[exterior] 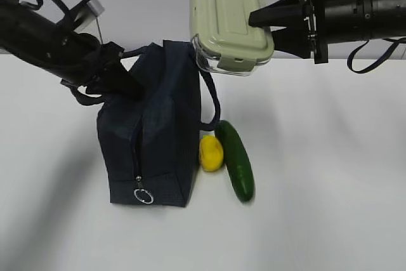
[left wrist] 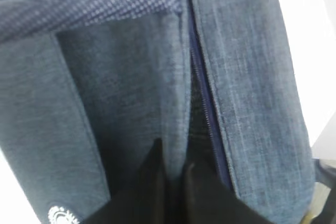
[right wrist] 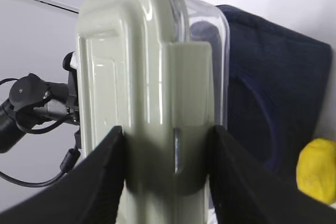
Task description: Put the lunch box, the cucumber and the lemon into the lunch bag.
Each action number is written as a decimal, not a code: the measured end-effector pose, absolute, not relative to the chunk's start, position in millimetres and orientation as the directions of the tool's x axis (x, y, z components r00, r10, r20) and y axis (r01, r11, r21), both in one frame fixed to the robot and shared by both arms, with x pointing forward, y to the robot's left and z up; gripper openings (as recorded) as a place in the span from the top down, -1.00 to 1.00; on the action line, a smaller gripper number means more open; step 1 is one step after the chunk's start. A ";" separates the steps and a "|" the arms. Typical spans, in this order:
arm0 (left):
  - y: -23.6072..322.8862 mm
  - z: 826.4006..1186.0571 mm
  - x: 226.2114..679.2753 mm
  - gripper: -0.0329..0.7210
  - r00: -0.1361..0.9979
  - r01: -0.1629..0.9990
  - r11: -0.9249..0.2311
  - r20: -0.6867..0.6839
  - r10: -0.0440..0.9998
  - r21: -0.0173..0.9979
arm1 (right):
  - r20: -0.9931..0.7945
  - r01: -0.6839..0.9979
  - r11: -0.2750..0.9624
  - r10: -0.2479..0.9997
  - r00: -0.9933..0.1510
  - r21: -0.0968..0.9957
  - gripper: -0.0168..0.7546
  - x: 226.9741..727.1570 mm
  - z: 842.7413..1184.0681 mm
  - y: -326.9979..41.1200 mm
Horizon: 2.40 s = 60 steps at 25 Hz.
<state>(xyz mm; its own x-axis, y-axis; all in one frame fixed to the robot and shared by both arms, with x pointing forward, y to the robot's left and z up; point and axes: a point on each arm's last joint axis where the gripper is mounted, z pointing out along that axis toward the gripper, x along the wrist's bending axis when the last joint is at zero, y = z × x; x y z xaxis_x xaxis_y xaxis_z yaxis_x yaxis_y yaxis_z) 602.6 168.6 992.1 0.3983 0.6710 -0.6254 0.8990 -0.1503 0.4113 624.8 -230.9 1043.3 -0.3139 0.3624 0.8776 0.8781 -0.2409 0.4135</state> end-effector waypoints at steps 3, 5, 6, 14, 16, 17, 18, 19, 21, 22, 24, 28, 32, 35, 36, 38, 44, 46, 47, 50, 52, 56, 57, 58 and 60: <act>154.8 998.7 604.1 0.94 0.456 0.868 -0.193 -0.580 0.675 0.458 | 0.886 0.884 -0.235 0.339 -0.315 0.404 0.05 623.6 1044.8 -220.5; 148.5 1003.2 606.1 0.94 0.485 0.849 -0.215 -0.553 0.677 0.482 | 0.892 0.884 -0.240 0.323 -0.317 0.401 0.05 623.2 1046.8 -216.1; 146.4 1005.8 607.2 0.94 0.491 0.845 -0.220 -0.541 0.683 0.488 | 0.894 0.884 -0.241 0.316 -0.319 0.400 0.05 622.6 1048.4 -214.1; 146.0 1009.3 609.9 0.94 0.478 0.849 -0.240 -0.487 0.731 0.472 | 0.900 0.875 -0.267 0.283 -0.330 0.404 0.05 620.9 1058.1 -210.8; 146.2 1010.1 609.6 0.94 0.476 0.849 -0.237 -0.487 0.732 0.472 | 0.901 0.875 -0.268 0.282 -0.330 0.404 0.05 621.0 1058.3 -210.8; 146.3 1011.1 609.5 0.94 0.475 0.849 -0.235 -0.487 0.733 0.474 | 0.903 0.874 -0.274 0.277 -0.329 0.402 0.05 621.3 1058.9 -210.8; 146.6 1012.6 609.1 0.94 0.477 0.847 -0.235 -0.484 0.734 0.477 | 0.905 0.873 -0.280 0.272 -0.328 0.400 0.05 621.5 1059.4 -210.0; 146.9 1013.1 608.9 0.94 0.476 0.847 -0.235 -0.482 0.736 0.477 | 0.908 0.872 -0.288 0.261 -0.326 0.396 0.05 621.8 1060.5 -209.2; 147.2 1013.7 608.6 0.94 0.467 0.852 -0.228 -0.484 0.740 0.472 | 0.913 0.872 -0.297 0.245 -0.325 0.390 0.05 621.9 1062.0 -205.1; 147.3 1014.2 608.5 0.94 0.466 0.852 -0.228 -0.483 0.741 0.472 | 0.915 0.872 -0.300 0.239 -0.324 0.387 0.05 621.8 1062.6 -203.1; 147.6 1013.9 608.4 0.94 0.466 0.852 -0.230 -0.481 0.743 0.470 | 0.917 0.877 -0.288 0.229 -0.328 0.385 0.05 620.2 1063.0 -196.2; 147.9 1015.6 607.9 0.94 0.458 0.855 -0.221 -0.484 0.746 0.468 | 0.915 0.881 -0.270 0.223 -0.335 0.389 0.05 618.1 1063.0 -188.7; 148.8 1025.2 605.0 0.94 0.466 0.846 -0.216 -0.479 0.744 0.488 | 0.915 0.881 -0.270 0.223 -0.335 0.389 0.05 618.1 1063.0 -188.7; 149.7 1034.3 602.1 0.94 0.476 0.835 -0.213 -0.472 0.742 0.507 | 0.915 0.881 -0.270 0.223 -0.335 0.389 0.05 618.1 1063.0 -188.7; 149.9 1036.6 601.3 0.94 0.478 0.832 -0.212 -0.471 0.742 0.512 | 0.915 0.881 -0.270 0.223 -0.335 0.389 0.05 618.1 1063.0 -188.7; 150.8 1043.2 599.5 0.94 0.485 0.823 -0.207 -0.463 0.742 0.530 | 0.915 0.881 -0.270 0.223 -0.335 0.389 0.05 618.1 1063.0 -188.7; 153.3 1061.1 595.3 0.95 0.480 0.802 -0.166 -0.454 0.751 0.573 | 0.902 0.885 -0.229 0.260 -0.345 0.404 0.05 616.1 1058.9 -188.5; 153.2 1066.4 593.9 0.94 0.476 0.799 -0.148 -0.462 0.748 0.583 | 0.900 0.889 -0.218 0.271 -0.342 0.403 0.05 616.5 1055.3 -188.5; 153.3 1068.8 593.4 0.94 0.476 0.795 -0.140 -0.464 0.747 0.590 | 0.899 0.891 -0.212 0.276 -0.339 0.401 0.05 616.9 1053.1 -188.4; 153.8 1074.8 591.2 0.94 0.481 0.786 -0.132 -0.463 0.745 0.603 | 0.901 0.898 -0.203 0.284 -0.328 0.391 0.05 618.8 1046.6 -188.3; 154.0 1076.9 590.2 0.94 0.482 0.784 -0.130 -0.464 0.743 0.607 | 0.901 0.899 -0.201 0.286 -0.326 0.389 0.05 619.0 1045.5 -188.2; 154.0 1077.9 589.8 0.95 0.482 0.783 -0.127 -0.465 0.743 0.608 | 0.891 0.899 -0.189 0.317 -0.326 0.396 0.05 619.6 1041.6 -188.8; 153.9 1078.0 589.8 0.95 0.482 0.783 -0.126 -0.466 0.742 0.609 | 0.885 0.899 -0.182 0.333 -0.326 0.399 0.05 619.9 1039.3 -189.2; 153.8 1078.1 589.8 0.95 0.481 0.784 -0.124 -0.468 0.741 0.608 | 0.879 0.899 -0.173 0.349 -0.326 0.402 0.05 620.1 1036.9 -189.5; 153.7 1078.2 589.8 0.95 0.480 0.784 -0.123 -0.470 0.740 0.608 | 0.867 0.898 -0.160 0.375 -0.329 0.410 0.05 620.1 1034.6 -190.2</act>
<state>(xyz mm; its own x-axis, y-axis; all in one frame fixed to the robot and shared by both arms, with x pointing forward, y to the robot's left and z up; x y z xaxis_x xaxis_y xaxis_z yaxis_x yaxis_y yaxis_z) 589.8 153.7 1078.2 0.4804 0.7403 -0.4702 0.7843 -0.1226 0.6082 620.1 -190.2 1034.6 -0.3289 0.3746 0.8669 0.8980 -0.1602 0.4099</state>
